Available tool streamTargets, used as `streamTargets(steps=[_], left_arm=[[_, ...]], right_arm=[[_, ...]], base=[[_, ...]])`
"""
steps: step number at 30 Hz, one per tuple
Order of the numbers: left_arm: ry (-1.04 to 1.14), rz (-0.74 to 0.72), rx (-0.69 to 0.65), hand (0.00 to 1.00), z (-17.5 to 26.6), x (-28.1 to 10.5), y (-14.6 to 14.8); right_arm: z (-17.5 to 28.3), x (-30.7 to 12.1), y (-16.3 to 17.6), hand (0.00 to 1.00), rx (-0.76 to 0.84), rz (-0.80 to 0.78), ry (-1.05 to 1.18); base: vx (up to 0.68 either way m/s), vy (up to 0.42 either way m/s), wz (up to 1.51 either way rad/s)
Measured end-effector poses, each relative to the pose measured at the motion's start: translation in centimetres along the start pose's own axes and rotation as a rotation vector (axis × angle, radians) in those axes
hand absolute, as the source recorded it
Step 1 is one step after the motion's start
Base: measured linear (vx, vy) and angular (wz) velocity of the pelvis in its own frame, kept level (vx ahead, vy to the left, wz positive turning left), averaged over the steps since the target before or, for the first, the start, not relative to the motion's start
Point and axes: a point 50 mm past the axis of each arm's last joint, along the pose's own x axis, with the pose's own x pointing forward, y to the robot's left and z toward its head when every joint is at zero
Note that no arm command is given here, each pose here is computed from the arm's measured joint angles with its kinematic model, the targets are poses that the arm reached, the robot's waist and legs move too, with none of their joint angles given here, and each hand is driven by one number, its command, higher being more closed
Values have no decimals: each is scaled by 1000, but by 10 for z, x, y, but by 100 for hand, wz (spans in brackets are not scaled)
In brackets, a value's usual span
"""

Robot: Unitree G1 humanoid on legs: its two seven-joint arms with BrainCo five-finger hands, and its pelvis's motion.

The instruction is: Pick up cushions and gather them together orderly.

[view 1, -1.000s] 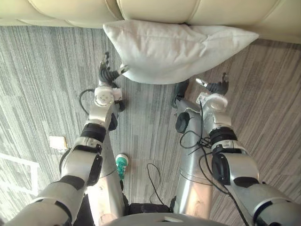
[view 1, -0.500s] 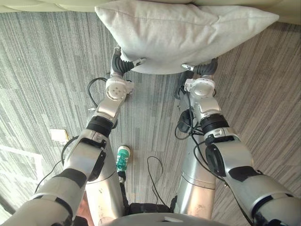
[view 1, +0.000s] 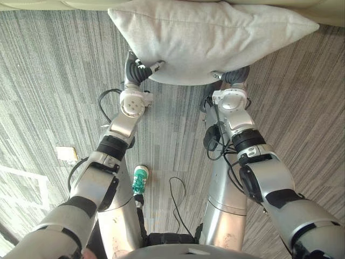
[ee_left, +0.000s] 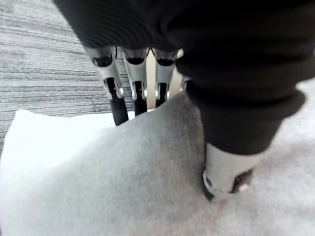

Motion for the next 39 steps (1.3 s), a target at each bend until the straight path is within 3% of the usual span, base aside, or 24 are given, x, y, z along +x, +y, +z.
streamTargets(steps=[8,19,23,27,33,39], left_arm=[[-48,35,-92,100,15,-4,-1],[-151,126,-318,100,42,-36,0],[-163,137,-345,100,44,-44,-1],[-172,136,-358,100,42,-62,-2],[-252,139,-423,100,47,-93,1],[-105,127,-390,100,10,-128,6]], right_arm=[[7,-9,2,100,66,5,-36],[7,-57,17,100,442,21,74],[2,-73,14,100,504,25,91],[-9,-96,14,100,548,42,105],[-9,-128,-13,100,601,45,-3],[-40,-170,-26,100,539,136,82]], base=[[-49,-44,3],[-33,-49,10],[6,-58,5],[2,-60,7],[19,-36,13],[99,12,-3]])
